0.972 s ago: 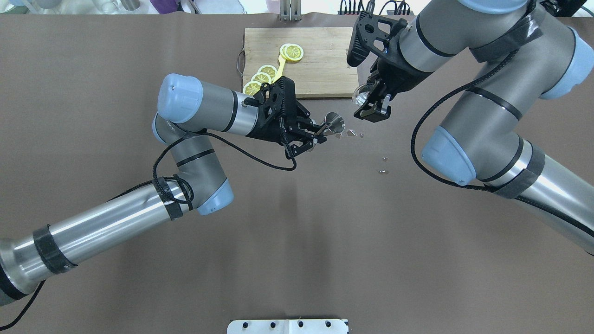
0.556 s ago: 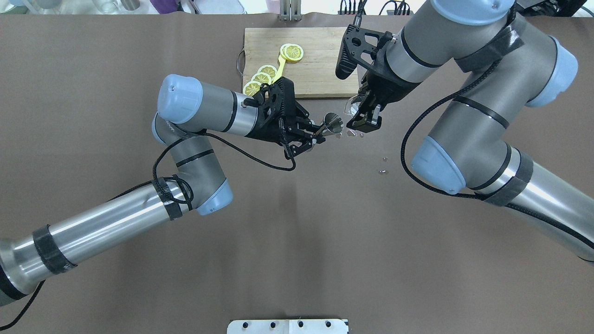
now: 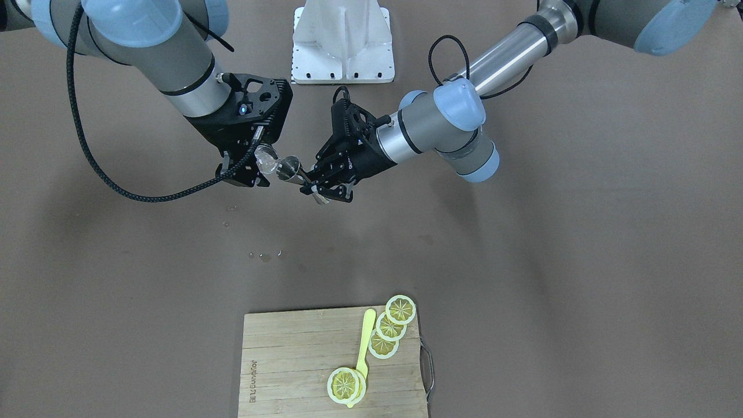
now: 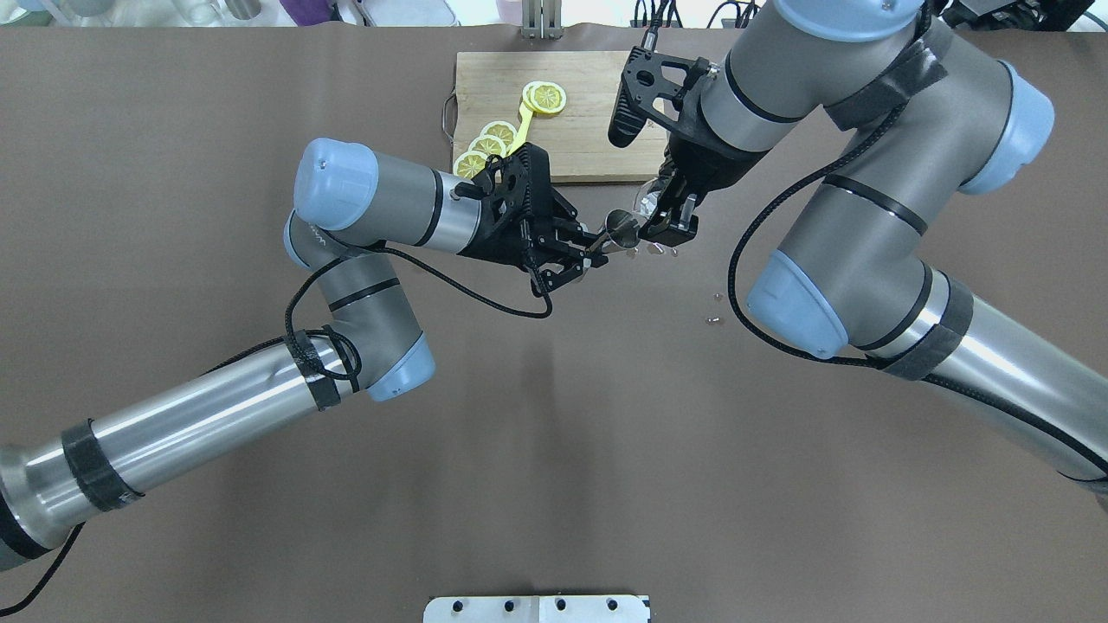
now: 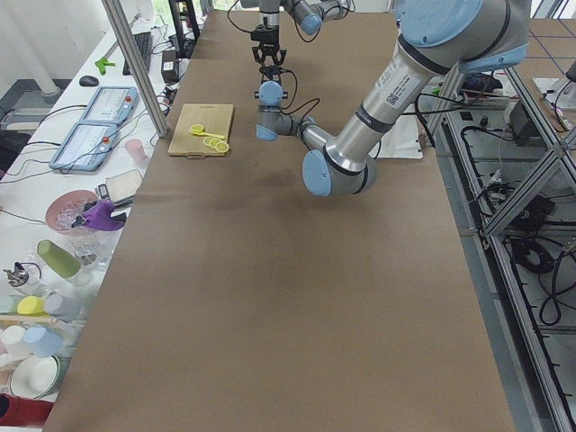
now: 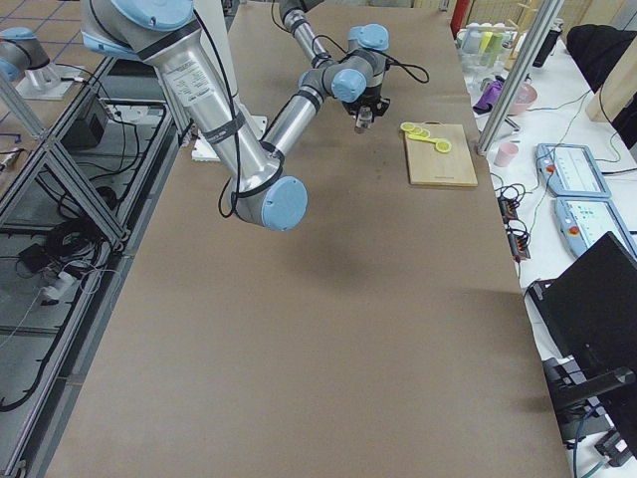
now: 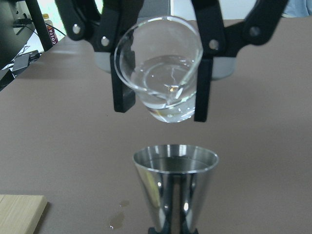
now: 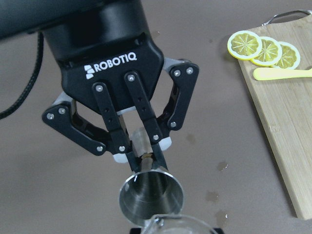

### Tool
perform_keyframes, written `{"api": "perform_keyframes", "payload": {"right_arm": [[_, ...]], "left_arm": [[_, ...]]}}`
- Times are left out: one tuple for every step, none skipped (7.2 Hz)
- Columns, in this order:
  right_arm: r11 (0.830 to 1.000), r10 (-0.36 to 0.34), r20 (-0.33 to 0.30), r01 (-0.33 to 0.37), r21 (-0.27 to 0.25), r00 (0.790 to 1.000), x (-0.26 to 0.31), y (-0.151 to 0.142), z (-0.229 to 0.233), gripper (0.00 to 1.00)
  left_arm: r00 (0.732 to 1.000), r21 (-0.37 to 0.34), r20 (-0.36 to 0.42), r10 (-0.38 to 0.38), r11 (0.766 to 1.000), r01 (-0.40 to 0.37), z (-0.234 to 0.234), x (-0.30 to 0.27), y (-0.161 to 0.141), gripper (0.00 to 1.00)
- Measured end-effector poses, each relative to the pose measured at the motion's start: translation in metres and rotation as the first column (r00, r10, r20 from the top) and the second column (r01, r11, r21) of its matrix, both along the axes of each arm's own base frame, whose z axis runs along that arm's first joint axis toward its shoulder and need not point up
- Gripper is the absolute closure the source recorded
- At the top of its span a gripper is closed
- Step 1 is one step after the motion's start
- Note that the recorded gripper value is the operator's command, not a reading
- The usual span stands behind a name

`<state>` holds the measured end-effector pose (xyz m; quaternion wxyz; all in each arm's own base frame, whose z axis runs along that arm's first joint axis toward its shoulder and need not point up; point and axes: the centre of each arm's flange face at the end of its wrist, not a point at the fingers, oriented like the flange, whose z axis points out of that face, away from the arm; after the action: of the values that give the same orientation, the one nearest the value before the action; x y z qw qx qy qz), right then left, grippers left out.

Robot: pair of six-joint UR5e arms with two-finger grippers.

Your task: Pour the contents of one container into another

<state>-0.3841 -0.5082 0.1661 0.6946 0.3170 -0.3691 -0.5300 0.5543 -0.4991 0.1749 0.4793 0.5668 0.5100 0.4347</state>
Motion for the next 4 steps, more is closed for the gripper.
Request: {"api": "perform_keyframes", "payload": {"right_arm": [[1.000,-0.004,-0.008,0.004,-0.002,1.000,-0.0012,-0.0005,-0.0017,1.00],[1.000,-0.015,-0.022,0.015,0.000,1.000,-0.0025,-0.0005,-0.0048,1.00],[1.000,-0.028,-0.037,0.028,0.000,0.999,-0.0039,-0.0003,-0.0083,1.00],[0.999,-0.037,-0.051,0.037,-0.003,0.998,-0.0055,0.0002,-0.0087,1.00]], "left_arm": [[1.000,0.000,0.000,0.001,1.000,-0.001,-0.0001,0.0000,0.0001,1.00],[1.000,0.001,-0.001,0.001,1.000,-0.001,-0.0002,0.0000,0.0002,1.00],[1.000,0.001,-0.001,0.001,1.000,-0.001,-0.0001,-0.0001,0.0002,1.00],[1.000,0.001,-0.001,0.001,1.000,-0.001,0.0001,0.0000,0.0001,1.00]]}}
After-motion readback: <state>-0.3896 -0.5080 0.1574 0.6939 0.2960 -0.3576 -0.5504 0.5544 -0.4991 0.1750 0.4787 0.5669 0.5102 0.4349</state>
